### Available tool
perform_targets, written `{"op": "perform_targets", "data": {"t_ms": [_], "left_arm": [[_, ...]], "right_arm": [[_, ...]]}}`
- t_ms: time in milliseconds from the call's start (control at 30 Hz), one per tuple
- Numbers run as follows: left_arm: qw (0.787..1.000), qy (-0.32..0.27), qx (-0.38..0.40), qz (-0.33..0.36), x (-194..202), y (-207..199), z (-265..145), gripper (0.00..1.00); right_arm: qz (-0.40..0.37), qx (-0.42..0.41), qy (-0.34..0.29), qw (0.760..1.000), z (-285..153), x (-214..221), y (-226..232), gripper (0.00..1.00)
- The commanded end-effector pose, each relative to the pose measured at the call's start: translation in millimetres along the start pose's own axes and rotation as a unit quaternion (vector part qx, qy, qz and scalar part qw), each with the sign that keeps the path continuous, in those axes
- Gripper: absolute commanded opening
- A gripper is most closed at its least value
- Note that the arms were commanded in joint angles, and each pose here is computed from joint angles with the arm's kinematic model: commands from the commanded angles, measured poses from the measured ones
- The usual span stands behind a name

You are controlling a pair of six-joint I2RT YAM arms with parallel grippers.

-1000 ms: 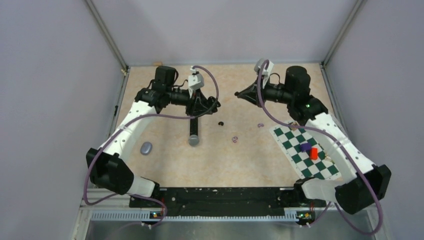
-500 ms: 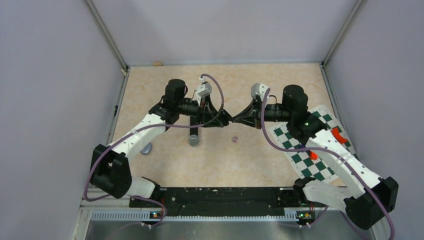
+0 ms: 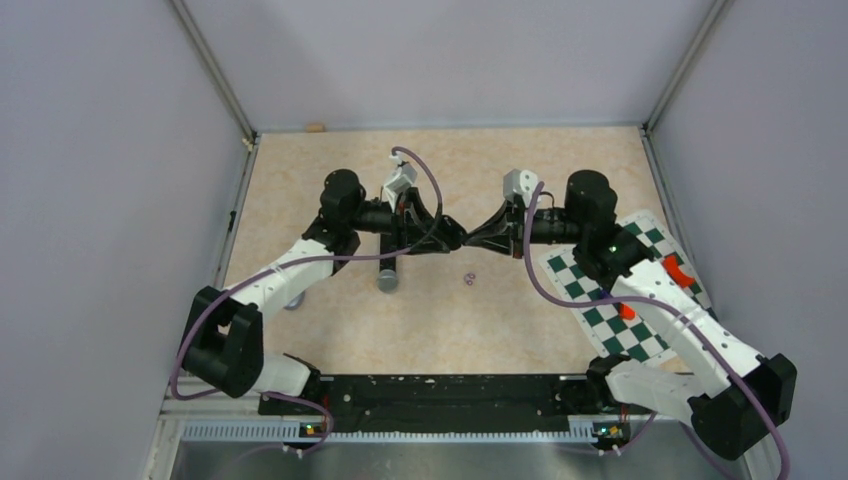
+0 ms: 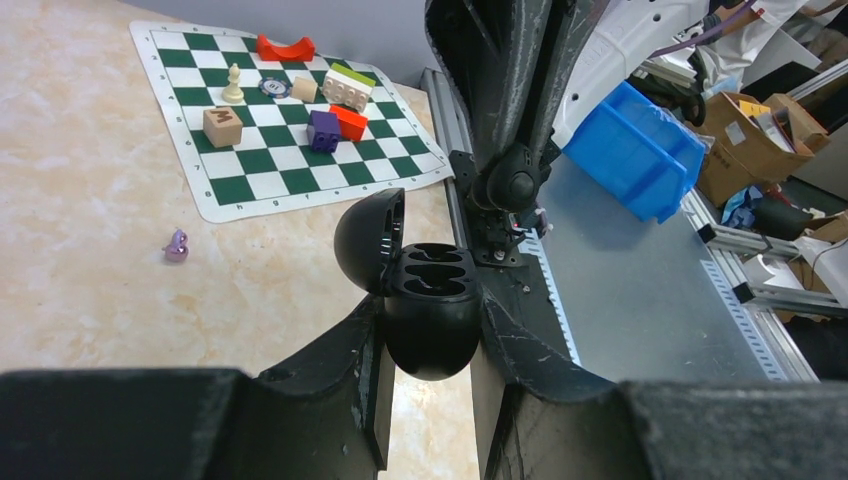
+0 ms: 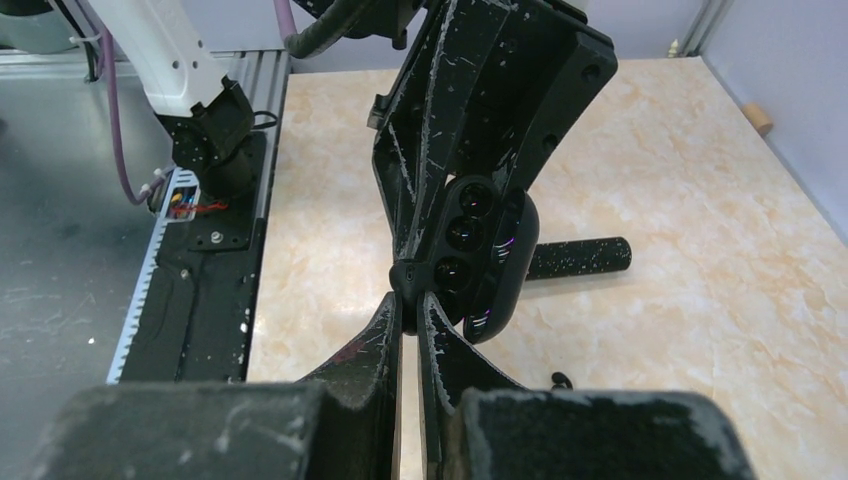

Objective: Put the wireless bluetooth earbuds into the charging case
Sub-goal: Insert the right earbud into the right side groove of the charging case.

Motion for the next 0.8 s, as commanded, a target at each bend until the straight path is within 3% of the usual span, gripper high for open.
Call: {"op": "perform_targets", "data": {"t_ms": [0,600,767], "left_arm": [[0.999,-0.014,0.020,0.043,-10.1,-13.9,-1.5,0.00],[1.000,-0.003,0.009,0.024,-7.0,-8.8,1.6,0.00],[1.000,-0.002,0.011,0.024,-7.4,-9.5,2.2,0.06]], "right_arm": [[-0.020,0.006,-0.017,1.000,1.3,-4.7,-2.3,0.04],[-0.020,0.029,-0.010,0.999,11.3,4.4,-12.3,0.05],[-0.018,0.028,-0.007,0.999,12.6,7.5,-12.5,0.05]]}}
Point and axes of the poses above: each gripper's point midway between its finger pads, its own z axis out along the fingers, its own y axis along the line the jaws close on, x = y × z, the point moved 2 cm from there along -z, back along the fingers, and after that the axes turned 3 degrees about -z, right-handed, at the moved point
